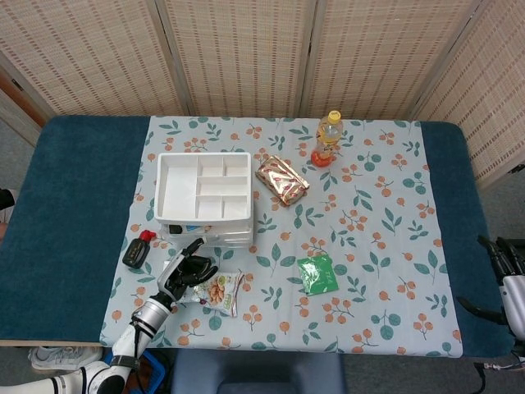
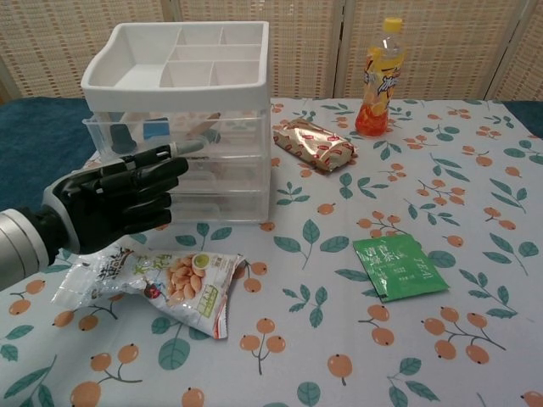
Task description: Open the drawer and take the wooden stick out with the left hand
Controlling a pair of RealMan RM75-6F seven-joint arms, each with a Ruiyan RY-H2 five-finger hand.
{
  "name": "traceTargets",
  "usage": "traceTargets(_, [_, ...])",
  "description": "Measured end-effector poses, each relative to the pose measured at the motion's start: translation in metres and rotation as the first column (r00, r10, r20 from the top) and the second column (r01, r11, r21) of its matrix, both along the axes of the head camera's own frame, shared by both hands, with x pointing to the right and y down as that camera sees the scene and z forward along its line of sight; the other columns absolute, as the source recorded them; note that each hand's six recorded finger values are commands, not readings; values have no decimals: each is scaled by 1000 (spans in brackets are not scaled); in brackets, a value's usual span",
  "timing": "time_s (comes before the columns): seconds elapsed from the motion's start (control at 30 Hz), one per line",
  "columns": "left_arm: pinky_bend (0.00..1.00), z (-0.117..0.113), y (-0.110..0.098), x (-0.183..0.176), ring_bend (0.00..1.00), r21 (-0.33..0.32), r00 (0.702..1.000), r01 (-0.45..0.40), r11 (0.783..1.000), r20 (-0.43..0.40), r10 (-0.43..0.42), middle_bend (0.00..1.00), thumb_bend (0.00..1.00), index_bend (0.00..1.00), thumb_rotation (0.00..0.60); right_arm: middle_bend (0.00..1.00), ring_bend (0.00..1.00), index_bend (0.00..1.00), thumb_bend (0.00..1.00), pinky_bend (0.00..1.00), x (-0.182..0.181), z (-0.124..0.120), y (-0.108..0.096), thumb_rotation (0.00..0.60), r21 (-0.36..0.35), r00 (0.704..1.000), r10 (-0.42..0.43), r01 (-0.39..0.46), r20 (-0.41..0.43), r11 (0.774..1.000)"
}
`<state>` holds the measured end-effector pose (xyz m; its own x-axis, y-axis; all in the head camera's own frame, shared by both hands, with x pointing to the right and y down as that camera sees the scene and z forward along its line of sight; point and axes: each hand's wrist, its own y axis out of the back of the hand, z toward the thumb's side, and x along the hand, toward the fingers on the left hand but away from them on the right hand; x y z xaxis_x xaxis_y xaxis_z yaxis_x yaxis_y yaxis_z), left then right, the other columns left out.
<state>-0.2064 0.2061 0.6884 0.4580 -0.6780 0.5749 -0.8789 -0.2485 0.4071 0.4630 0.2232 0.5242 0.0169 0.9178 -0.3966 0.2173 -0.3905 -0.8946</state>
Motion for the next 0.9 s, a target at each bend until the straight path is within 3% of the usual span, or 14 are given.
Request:
traceTargets(0.8, [1000, -15, 27, -14, 996, -1, 999, -38, 999, -12, 38, 875, 260, 255, 600, 131, 84, 0, 120, 133, -1, 2, 0, 600, -5, 1000, -3, 3, 0, 1000])
traceTargets(0.9, [1000, -15, 29, -15, 996, -1, 999, -43, 999, -9, 43, 875, 260, 210, 600, 131, 84, 0, 120, 133, -2, 2, 0, 600, -6, 1000, -4, 4, 2, 1000])
